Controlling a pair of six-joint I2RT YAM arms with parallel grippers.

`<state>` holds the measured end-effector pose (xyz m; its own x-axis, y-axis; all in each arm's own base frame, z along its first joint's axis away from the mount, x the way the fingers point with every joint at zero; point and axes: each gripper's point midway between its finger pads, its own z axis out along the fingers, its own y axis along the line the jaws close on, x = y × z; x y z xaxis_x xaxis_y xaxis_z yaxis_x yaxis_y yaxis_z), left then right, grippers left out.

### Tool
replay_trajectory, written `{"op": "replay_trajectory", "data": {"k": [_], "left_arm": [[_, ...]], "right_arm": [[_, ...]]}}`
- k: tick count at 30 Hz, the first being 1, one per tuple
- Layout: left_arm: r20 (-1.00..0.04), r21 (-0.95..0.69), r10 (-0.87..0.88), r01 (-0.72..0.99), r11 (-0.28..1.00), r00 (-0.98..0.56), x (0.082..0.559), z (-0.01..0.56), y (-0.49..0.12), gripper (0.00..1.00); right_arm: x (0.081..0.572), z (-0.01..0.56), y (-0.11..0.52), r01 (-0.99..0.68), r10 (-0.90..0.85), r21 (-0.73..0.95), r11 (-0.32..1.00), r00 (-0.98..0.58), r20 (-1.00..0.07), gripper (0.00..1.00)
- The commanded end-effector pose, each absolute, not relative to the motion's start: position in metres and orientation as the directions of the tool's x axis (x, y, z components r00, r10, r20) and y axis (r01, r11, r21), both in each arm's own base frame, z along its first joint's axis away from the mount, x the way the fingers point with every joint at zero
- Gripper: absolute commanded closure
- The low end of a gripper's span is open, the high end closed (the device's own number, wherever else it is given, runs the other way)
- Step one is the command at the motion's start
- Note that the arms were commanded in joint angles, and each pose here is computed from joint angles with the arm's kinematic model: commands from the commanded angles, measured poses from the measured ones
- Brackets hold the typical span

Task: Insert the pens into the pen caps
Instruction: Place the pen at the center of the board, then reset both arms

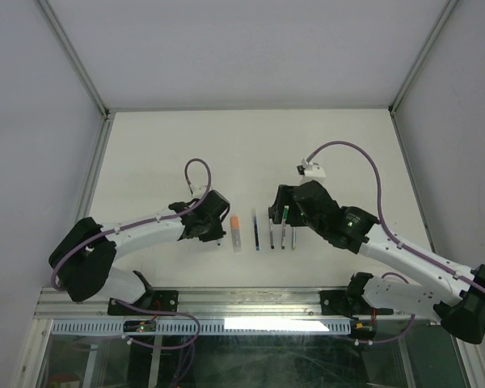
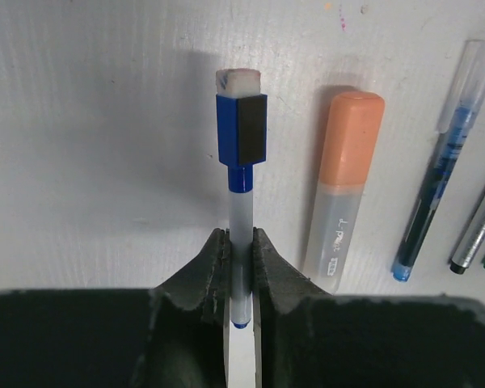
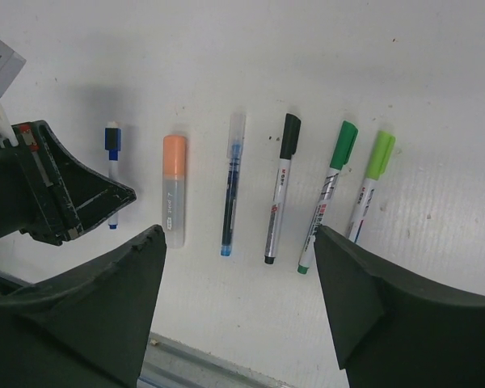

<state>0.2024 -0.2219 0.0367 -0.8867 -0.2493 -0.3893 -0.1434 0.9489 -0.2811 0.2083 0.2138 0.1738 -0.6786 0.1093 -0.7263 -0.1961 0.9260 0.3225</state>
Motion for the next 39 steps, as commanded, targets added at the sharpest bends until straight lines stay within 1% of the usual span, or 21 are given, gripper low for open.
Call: {"op": "replay_trajectory", "data": {"k": [1,5,9,14,16,19,21,22,25,27,29,31,33,34,39], "left_arm": [[-0.409,-0.268,-0.279,-0.178,0.947,-0.869,0.207,0.032,-0.220,0.89],[-0.384,-0.216,-0.266,-0.194,0.957,-0.884,0.201,0.013,-0.212,0.84],[-0.378,-0.204,-0.257,-0.190,0.960,-0.890,0.198,0.009,-0.210,0.80],[-0.398,-0.199,-0.250,-0.183,0.963,-0.883,0.198,0.014,-0.205,0.72],[-0.421,-0.195,-0.252,-0.185,0.963,-0.871,0.201,0.021,-0.201,0.69],[-0.489,-0.224,-0.250,-0.156,0.962,-0.836,0.211,0.047,-0.201,0.62],[-0.555,-0.251,-0.238,-0.112,0.961,-0.797,0.222,0.071,-0.202,0.57],[-0.594,-0.267,-0.228,-0.078,0.960,-0.772,0.228,0.084,-0.203,0.55],[-0.701,-0.324,-0.239,0.001,0.946,-0.672,0.243,0.123,-0.202,0.45],[-0.741,-0.354,-0.261,0.029,0.935,-0.619,0.251,0.145,-0.197,0.36],[-0.767,-0.375,-0.287,0.039,0.926,-0.575,0.260,0.163,-0.189,0.25],[-0.785,-0.390,-0.312,0.034,0.920,-0.535,0.267,0.179,-0.176,0.17],[-0.809,-0.401,-0.336,0.034,0.916,-0.483,0.272,0.199,-0.161,0.03],[-0.821,-0.406,-0.348,0.035,0.913,-0.452,0.273,0.210,-0.153,0.01],[-0.873,-0.425,-0.395,0.049,0.904,-0.286,0.260,0.266,-0.121,0.01]], "right_arm": [[0.213,0.185,0.209,-0.175,0.154,0.340,0.924,-0.644,-0.750,0.24],[0.215,0.187,0.206,-0.162,0.163,0.338,0.927,-0.636,-0.754,0.23],[0.216,0.189,0.205,-0.159,0.167,0.339,0.927,-0.633,-0.755,0.23],[0.219,0.194,0.203,-0.147,0.176,0.338,0.930,-0.629,-0.757,0.21],[0.221,0.198,0.203,-0.142,0.178,0.333,0.932,-0.623,-0.762,0.19],[0.227,0.206,0.203,-0.152,0.176,0.322,0.934,-0.588,-0.789,0.10],[0.230,0.208,0.202,-0.203,0.109,0.266,0.942,-0.567,-0.817,0.02],[0.233,0.209,0.199,-0.210,0.079,0.231,0.950,-0.555,-0.828,0.01],[0.244,0.213,0.182,-0.158,0.043,0.146,0.977,-0.522,-0.852,0.00],[0.253,0.219,0.173,-0.129,0.054,0.142,0.981,-0.523,-0.851,0.00],[0.261,0.226,0.166,-0.131,0.092,0.188,0.973,-0.527,-0.845,0.01],[0.268,0.235,0.159,-0.143,0.149,0.257,0.956,-0.516,-0.844,0.00],[0.273,0.245,0.149,-0.157,0.196,0.310,0.938,-0.497,-0.845,0.01],[0.274,0.253,0.146,-0.174,0.217,0.333,0.927,-0.476,-0.852,0.00],[0.262,0.291,0.125,-0.241,0.268,0.352,0.904,-0.322,-0.908,0.01]]}}
